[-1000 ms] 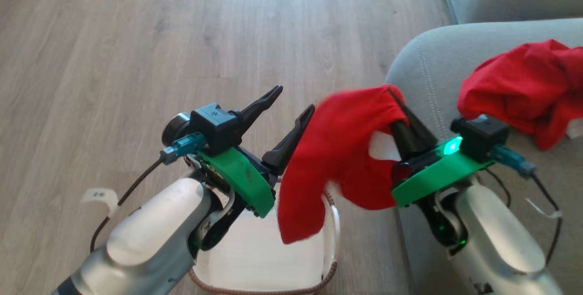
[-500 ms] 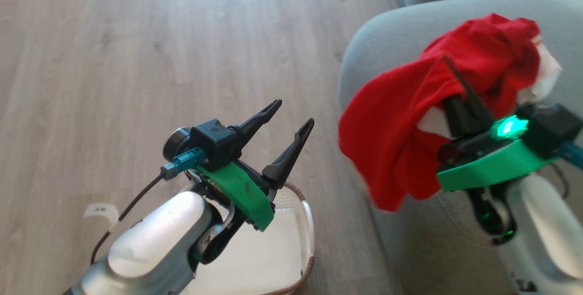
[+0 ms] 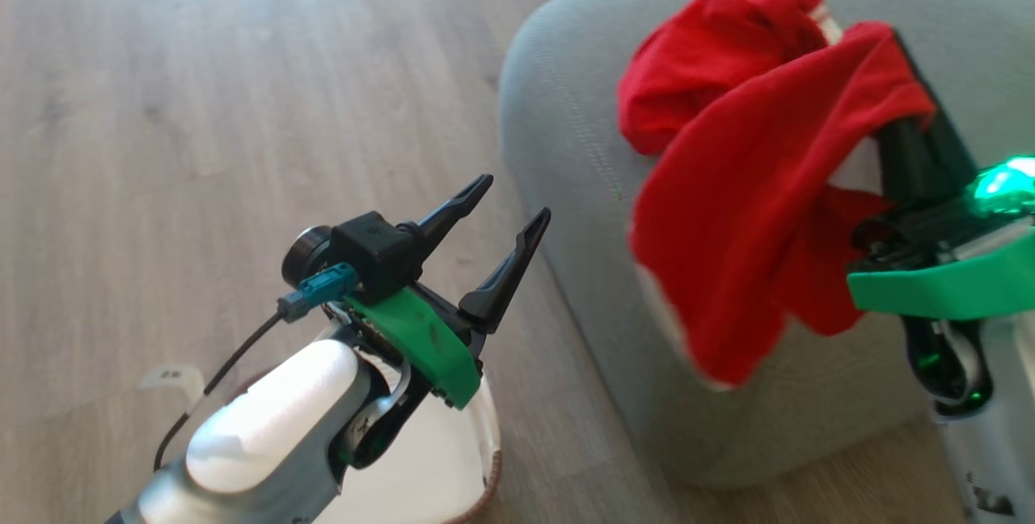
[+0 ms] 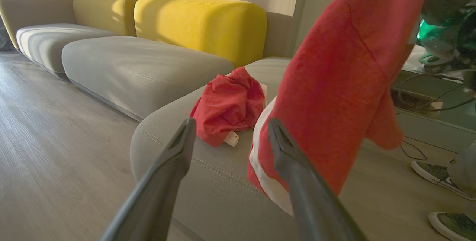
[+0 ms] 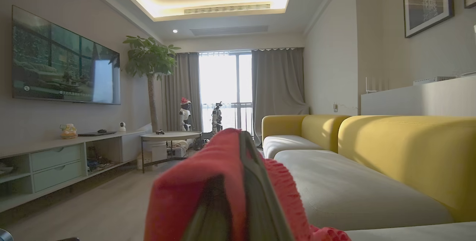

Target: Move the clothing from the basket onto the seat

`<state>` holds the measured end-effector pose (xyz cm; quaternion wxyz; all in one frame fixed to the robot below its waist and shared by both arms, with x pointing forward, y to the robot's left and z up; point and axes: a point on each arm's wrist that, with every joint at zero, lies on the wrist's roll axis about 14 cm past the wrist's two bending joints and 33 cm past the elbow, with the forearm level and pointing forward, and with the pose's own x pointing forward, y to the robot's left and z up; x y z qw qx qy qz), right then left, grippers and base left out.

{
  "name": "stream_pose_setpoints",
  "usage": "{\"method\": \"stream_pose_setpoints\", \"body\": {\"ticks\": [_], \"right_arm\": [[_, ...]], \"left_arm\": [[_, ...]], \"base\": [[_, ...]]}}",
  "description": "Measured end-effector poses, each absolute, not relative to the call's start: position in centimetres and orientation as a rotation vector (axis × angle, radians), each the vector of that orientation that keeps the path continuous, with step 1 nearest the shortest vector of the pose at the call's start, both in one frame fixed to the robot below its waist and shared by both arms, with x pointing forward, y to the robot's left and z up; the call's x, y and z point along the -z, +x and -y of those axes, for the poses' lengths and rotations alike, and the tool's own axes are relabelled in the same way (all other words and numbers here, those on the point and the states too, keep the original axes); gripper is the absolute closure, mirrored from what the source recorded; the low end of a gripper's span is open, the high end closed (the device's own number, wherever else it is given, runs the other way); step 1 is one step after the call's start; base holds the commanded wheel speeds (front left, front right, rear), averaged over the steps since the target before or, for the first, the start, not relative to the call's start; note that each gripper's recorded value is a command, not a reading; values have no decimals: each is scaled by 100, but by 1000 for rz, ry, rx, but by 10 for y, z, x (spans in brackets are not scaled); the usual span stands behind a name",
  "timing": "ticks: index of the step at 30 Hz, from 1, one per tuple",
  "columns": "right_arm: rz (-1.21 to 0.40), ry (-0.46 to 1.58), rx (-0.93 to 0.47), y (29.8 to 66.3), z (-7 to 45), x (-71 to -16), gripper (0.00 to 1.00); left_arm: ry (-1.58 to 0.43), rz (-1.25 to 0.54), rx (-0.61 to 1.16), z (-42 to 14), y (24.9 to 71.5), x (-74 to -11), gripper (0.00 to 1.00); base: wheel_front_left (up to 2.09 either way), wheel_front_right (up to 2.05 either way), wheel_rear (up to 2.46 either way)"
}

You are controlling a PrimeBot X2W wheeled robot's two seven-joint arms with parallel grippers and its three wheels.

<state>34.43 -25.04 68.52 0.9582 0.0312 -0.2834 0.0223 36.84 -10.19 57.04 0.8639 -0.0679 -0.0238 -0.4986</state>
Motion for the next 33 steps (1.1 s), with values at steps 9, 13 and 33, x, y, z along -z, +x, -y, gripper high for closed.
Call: {"method": "stream_pose_setpoints", "body": {"ticks": [9, 13, 33], "right_arm": [[576, 4, 77, 312, 282, -687, 100], [583, -12, 103, 306, 288, -691, 100], [610, -117, 113, 356, 326, -745, 100]], "left_arm": [[-162, 27, 1134, 131, 364, -563, 0], [-170, 21, 1154, 138, 362, -561, 0], [-203, -13, 1136, 134, 386, -546, 0]], "base": [[0, 0, 0], [0, 0, 0], [0, 0, 0]]}}
